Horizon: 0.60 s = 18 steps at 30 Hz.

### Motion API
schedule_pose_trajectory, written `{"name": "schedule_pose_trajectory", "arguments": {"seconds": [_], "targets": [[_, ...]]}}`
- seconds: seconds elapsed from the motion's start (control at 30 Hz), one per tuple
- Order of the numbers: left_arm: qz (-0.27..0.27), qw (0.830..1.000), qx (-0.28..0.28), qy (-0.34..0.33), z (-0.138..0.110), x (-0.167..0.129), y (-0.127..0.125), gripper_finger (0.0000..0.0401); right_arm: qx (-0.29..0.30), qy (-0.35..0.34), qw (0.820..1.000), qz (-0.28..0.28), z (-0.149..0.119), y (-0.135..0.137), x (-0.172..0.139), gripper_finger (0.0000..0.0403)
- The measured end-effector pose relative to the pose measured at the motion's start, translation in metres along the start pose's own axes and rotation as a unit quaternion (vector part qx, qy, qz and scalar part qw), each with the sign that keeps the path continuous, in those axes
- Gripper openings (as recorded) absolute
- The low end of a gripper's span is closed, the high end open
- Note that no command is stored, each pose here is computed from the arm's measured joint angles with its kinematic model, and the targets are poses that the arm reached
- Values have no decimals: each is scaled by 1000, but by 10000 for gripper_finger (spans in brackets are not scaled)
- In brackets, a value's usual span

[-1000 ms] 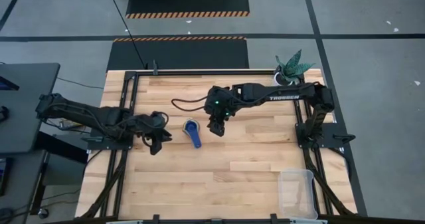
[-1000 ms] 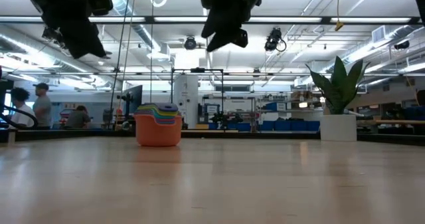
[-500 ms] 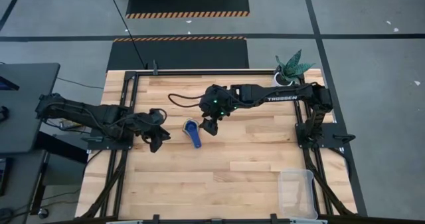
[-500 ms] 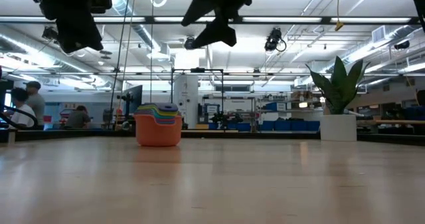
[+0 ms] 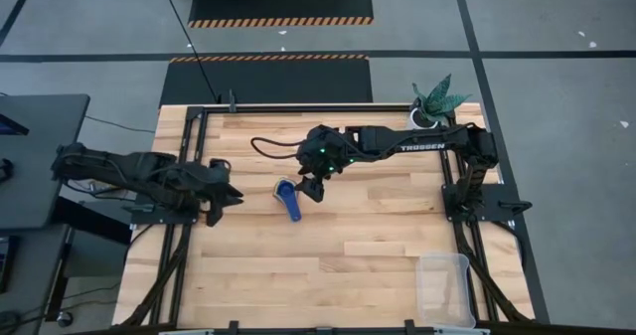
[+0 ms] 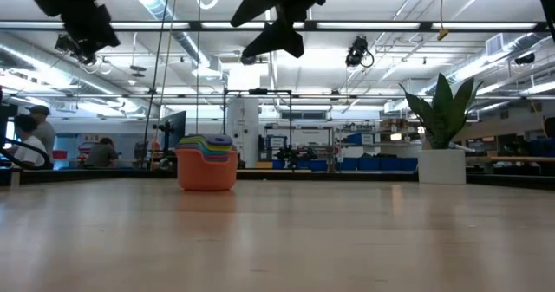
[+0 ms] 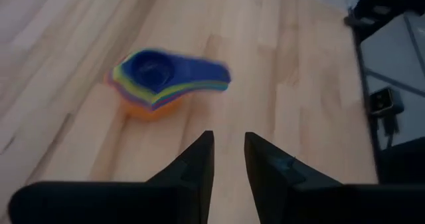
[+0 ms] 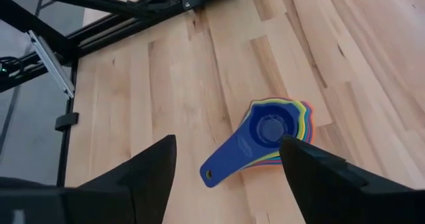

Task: Nest measuring cups in basket
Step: Put the nested measuring cups into the transparent bin

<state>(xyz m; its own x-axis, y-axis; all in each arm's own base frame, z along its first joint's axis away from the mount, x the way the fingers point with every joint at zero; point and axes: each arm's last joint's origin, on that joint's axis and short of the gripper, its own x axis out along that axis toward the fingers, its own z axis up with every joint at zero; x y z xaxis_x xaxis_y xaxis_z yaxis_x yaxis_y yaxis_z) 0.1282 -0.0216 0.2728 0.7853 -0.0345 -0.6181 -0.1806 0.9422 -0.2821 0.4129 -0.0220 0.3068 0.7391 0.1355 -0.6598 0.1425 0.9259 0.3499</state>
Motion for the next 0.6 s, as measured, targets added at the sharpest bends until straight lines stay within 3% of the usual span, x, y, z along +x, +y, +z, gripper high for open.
{"name": "schedule_pose_trajectory", "arguments": {"seconds": [0.17, 0.4, 0.6], "targets": [[33, 999, 16, -3, -9, -15, 8, 91, 0, 7, 1000, 19, 0, 1, 0, 272], [28, 999, 27, -28, -18, -24, 15, 91, 0, 9, 1000, 25, -1, 1, 0, 272], [25, 996, 2, -85, -32, -38, 25, 91, 14, 9, 1000, 25, 0, 1, 0, 272]]}}
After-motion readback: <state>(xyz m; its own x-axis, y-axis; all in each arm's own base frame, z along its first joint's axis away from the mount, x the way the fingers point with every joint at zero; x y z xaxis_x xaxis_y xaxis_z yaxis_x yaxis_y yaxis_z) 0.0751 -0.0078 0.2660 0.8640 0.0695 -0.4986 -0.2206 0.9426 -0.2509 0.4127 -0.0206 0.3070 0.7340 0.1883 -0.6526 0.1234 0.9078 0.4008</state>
